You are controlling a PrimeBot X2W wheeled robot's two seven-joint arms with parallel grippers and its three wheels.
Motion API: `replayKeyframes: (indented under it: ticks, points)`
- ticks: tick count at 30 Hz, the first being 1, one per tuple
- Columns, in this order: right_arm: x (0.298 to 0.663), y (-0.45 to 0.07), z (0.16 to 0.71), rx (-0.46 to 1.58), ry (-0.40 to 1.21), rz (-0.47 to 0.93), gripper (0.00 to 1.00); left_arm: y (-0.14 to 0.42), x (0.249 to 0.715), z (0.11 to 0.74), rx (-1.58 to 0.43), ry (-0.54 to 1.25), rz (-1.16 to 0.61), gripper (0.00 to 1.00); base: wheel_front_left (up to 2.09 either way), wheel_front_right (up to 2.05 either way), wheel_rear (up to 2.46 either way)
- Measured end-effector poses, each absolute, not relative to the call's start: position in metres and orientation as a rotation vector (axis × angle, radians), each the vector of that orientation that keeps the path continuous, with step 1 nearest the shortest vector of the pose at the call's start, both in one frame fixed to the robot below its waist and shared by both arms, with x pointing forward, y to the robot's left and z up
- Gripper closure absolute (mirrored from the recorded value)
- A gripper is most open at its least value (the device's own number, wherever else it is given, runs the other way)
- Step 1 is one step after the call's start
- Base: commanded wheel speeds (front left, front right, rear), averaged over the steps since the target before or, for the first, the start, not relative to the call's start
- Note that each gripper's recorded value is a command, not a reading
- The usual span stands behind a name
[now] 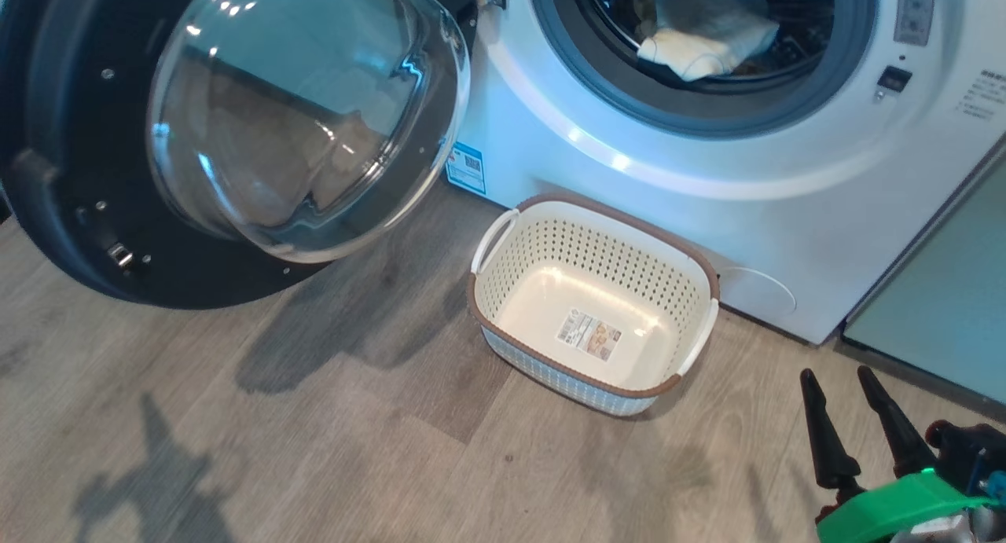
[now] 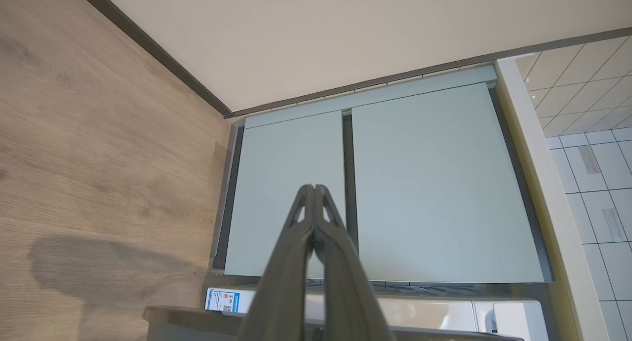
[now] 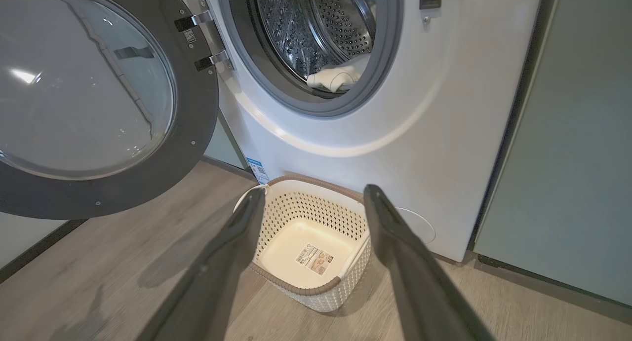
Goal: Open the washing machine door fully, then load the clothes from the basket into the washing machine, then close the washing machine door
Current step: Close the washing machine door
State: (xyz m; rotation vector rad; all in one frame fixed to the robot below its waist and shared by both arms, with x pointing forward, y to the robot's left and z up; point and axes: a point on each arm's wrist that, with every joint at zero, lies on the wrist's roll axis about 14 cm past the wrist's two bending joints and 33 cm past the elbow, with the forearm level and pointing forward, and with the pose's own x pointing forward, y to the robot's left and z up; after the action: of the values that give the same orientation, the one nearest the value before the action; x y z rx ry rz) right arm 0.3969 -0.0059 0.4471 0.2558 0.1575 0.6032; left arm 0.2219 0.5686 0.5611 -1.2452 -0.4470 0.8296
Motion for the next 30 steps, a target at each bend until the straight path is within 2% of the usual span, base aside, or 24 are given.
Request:
replayKeyframes:
  ticks: [16, 30]
  points:
    - [0.408, -0.025, 0.426, 0.223, 0.196, 0.579, 0.0, 0.559, 0.294, 0.58, -1.254, -0.306, 0.714, 1.0, 0.0, 0.0, 0.0]
    - [0.423, -0.026, 0.422, 0.224, 0.191, 0.577, 0.0, 0.534, 0.336, 0.564, -1.234, -0.151, 0.639, 1.0, 0.0, 0.0, 0.0]
